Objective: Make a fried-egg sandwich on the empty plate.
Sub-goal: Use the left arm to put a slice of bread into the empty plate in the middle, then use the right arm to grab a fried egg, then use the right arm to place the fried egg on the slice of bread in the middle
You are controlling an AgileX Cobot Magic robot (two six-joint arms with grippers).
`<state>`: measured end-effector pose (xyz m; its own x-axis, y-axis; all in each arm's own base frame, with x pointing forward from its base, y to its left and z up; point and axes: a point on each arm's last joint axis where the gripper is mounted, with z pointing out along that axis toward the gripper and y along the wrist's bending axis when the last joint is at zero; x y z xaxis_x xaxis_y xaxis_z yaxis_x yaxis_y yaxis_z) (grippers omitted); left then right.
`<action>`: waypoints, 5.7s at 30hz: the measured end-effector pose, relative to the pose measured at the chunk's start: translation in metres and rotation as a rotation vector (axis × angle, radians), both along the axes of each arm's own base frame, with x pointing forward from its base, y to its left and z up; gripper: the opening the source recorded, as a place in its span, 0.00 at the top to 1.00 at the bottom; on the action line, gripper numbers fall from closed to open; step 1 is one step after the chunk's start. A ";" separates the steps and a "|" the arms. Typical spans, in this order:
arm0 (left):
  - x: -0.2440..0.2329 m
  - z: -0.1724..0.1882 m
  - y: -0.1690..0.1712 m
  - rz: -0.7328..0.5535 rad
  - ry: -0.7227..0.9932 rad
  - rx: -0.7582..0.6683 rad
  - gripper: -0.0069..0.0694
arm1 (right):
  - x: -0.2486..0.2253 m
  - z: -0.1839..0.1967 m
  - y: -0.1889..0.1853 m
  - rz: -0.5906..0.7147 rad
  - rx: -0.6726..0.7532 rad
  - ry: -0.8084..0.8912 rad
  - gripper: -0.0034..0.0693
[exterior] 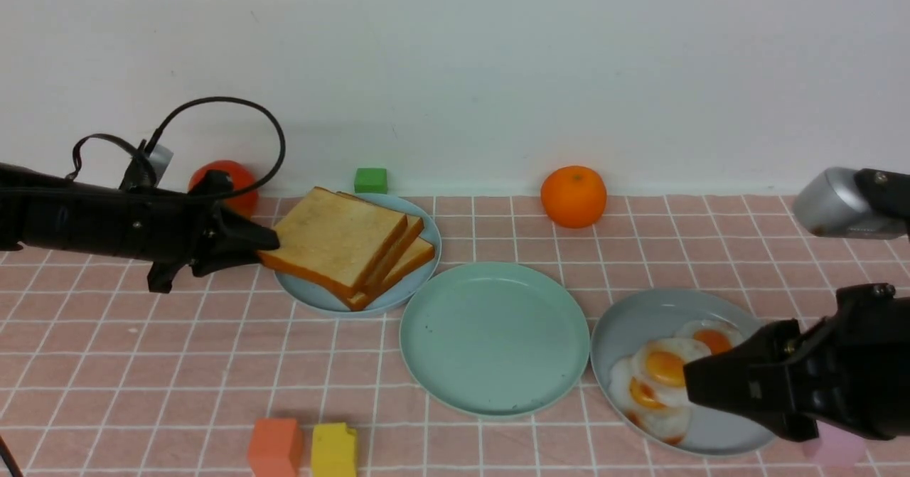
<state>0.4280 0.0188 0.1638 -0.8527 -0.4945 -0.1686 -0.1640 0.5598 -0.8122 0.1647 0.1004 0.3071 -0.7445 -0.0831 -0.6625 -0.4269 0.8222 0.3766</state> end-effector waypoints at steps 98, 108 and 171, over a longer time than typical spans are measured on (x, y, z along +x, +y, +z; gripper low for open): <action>-0.138 0.182 -0.171 -0.531 -0.349 0.603 0.15 | 0.173 -0.122 -0.015 -0.939 0.014 0.589 0.11; -0.138 0.182 -0.171 -0.532 -0.349 0.603 0.15 | 0.181 -0.141 -0.014 -0.953 0.030 0.590 0.12; -0.137 0.182 -0.169 -0.526 -0.355 0.632 0.15 | 0.175 -0.081 0.005 -0.528 0.144 0.344 0.79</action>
<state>0.2909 -0.1499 0.3456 -0.7887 0.2204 -0.5739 0.4423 0.8519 -0.2806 0.3397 0.1049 0.2265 -0.8326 0.4243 -0.3560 0.1860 0.8196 0.5419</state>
